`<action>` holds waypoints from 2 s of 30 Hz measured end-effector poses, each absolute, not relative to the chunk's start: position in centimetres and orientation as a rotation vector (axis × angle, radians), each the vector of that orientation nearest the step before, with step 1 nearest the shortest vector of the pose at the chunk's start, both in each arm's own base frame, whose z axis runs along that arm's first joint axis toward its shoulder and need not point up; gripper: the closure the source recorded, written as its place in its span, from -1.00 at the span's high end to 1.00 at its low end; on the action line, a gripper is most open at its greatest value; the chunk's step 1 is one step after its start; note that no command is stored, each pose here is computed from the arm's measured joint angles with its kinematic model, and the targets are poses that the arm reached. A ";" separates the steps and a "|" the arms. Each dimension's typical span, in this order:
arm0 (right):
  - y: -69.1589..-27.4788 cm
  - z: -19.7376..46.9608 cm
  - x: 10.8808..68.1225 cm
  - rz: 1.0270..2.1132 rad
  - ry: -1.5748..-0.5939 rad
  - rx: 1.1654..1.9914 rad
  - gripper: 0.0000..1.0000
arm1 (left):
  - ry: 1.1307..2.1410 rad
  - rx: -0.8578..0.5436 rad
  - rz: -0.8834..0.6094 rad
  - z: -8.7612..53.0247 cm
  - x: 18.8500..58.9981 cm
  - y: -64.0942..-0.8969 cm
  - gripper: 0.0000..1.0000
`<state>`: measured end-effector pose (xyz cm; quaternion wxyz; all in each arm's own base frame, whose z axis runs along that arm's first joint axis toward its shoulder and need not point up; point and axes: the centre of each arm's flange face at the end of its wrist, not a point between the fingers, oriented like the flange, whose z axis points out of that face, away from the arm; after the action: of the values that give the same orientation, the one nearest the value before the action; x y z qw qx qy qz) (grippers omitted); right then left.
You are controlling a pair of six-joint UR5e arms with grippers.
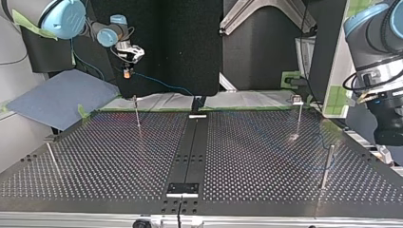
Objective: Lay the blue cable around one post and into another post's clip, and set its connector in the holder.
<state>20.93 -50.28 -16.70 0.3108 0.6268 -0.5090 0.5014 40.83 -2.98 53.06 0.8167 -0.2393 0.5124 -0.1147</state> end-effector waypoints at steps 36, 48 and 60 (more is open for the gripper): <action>-50.0 -16.7 21.7 1.326 -1.338 1.670 -1.00 | 1.356 -0.382 -0.049 55.1 39.7 -10.0 0.97; -50.1 -16.6 22.0 1.331 -1.332 1.671 -1.00 | 1.484 -0.354 -0.055 53.5 38.4 -12.3 0.97; -50.0 -16.6 22.1 1.332 -1.331 1.673 -1.00 | 1.586 -0.374 -0.014 52.6 37.5 -11.9 0.97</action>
<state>22.14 -50.02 -16.65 0.3066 0.6323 -0.5029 0.5032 37.46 -11.90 52.61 0.6861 -0.1670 0.7081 -0.0062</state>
